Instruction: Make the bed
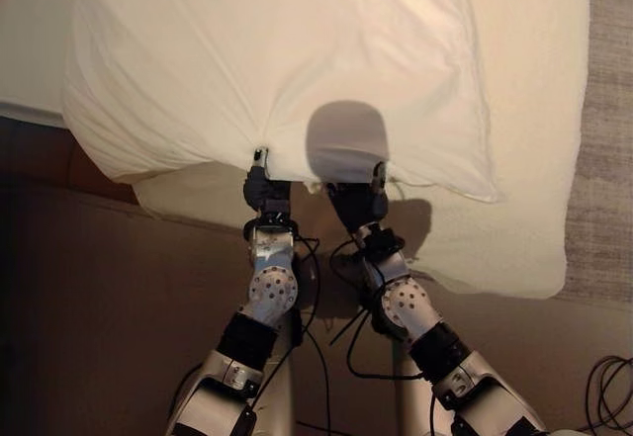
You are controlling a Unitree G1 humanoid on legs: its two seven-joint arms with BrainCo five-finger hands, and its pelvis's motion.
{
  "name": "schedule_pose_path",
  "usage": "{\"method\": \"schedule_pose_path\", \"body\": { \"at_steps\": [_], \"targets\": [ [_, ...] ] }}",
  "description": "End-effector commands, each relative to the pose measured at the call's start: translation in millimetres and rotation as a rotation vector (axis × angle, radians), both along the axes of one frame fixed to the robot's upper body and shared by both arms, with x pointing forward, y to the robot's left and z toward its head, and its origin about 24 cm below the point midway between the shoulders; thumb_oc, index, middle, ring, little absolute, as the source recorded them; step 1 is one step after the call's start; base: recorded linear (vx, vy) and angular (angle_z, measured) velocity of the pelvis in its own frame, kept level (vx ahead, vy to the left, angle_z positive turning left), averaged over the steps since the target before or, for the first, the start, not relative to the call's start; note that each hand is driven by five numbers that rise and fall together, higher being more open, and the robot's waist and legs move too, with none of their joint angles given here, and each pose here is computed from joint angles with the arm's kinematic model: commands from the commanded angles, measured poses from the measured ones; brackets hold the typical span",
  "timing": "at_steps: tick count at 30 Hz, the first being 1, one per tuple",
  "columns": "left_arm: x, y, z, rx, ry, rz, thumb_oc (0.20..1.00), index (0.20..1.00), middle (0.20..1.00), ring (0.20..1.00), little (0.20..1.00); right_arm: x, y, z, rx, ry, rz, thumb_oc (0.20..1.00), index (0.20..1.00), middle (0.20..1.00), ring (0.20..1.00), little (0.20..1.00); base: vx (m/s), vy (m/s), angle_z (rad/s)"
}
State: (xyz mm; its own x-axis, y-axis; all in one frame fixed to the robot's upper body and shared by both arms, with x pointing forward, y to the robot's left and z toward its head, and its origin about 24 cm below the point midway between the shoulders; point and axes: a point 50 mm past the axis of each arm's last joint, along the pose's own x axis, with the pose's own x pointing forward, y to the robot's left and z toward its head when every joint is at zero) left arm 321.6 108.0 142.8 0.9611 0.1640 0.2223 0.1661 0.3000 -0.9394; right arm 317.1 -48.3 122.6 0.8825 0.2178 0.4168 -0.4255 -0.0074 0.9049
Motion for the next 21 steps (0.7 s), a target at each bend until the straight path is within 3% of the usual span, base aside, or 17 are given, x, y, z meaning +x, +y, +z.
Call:
{"method": "schedule_pose_path", "body": {
  "at_steps": [1, 12, 21],
  "targets": [
    [-22, 31, 28, -0.001, -0.186, 0.163, 0.200, 0.200, 0.200, 0.200, 0.200, 13, -62, 22, 0.188, -0.022, -0.315, 1.000, 1.000, 1.000, 1.000, 1.000, 0.00, 0.000, 0.00],
    [-25, 71, 39, 0.062, -0.201, 0.348, 0.200, 0.200, 0.200, 0.200, 0.200, 27, -100, 10, 0.120, 0.090, -0.445, 1.000, 1.000, 1.000, 1.000, 1.000, 0.00, 0.000, 0.00],
    [-30, 86, 41, 0.076, -0.198, 0.427, 0.200, 0.200, 0.200, 0.200, 0.200, 27, -114, 4, 0.085, 0.147, -0.486, 1.000, 1.000, 1.000, 1.000, 1.000, 0.00, 0.000, 0.00]
  ]
}}
